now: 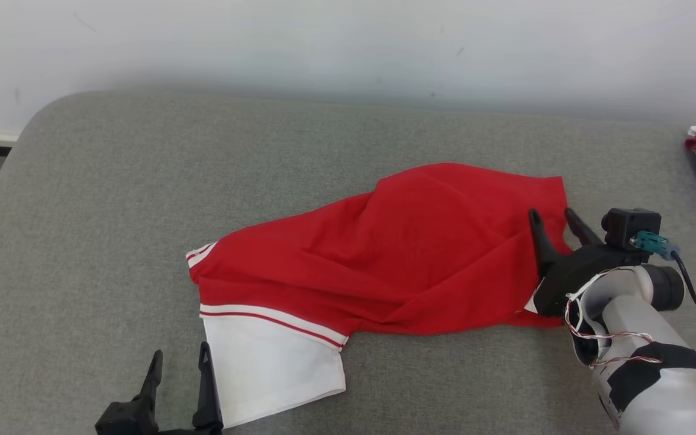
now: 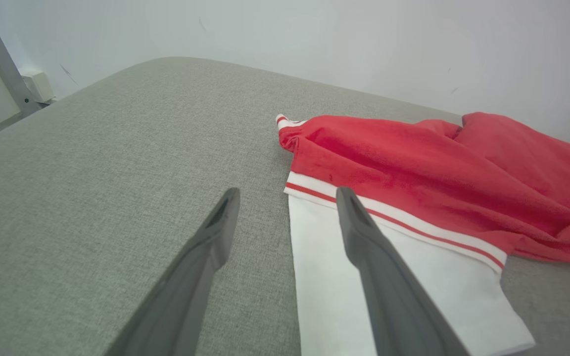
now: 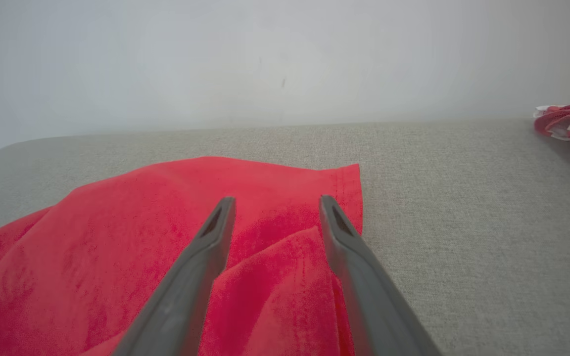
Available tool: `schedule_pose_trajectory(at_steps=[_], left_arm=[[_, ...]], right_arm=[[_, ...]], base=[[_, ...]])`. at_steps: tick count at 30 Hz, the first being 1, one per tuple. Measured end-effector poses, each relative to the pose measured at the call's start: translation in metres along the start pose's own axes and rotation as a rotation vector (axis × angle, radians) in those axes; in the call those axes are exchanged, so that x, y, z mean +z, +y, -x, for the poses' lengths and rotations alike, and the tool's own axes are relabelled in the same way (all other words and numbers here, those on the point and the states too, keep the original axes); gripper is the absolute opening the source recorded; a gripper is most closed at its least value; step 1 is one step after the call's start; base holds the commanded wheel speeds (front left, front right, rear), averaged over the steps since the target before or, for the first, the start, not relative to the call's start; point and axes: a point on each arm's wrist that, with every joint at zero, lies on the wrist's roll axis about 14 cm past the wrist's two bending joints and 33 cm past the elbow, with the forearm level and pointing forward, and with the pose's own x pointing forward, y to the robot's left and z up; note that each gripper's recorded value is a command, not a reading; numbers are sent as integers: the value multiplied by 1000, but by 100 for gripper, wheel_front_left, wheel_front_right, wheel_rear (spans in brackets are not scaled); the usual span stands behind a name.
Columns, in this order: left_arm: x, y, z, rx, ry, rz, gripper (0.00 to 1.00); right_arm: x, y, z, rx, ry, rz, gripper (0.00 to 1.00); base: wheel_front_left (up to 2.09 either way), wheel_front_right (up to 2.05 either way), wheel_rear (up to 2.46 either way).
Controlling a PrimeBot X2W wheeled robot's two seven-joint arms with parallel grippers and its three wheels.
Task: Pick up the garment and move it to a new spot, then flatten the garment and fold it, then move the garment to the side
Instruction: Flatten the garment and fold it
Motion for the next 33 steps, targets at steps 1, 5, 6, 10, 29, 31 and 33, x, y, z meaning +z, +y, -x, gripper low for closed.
schedule_pose_trajectory(at_steps=[1, 5, 6, 10, 29, 31, 33], left_arm=[[0, 1, 0, 2, -1, -2, 100], [2, 2, 0, 2, -8, -2, 100], [3, 1, 0, -1, -12, -3, 100], [3, -1, 2, -6, -15, -2, 100], [-71, -22, 18, -92, 267, 16, 100], [-75, -19, 17, -85, 275, 11, 100], [-77, -17, 17, -76, 279, 10, 100]], right_arm=[[3, 1, 0, 1, -21, -5, 100], [26, -9, 9, -14, -124, -3, 100], [31, -14, 13, -23, -148, -7, 100], [34, -44, 43, -70, -204, -2, 100], [-42, 1, 80, 29, -45, -25, 100], [-43, 3, 75, 36, -27, -13, 100], [-44, 7, 71, 41, -21, -11, 100]], base=[[0, 0, 0], [0, 0, 0], [0, 0, 0], [0, 0, 0], [0, 0, 0], [0, 0, 0], [0, 0, 0]])
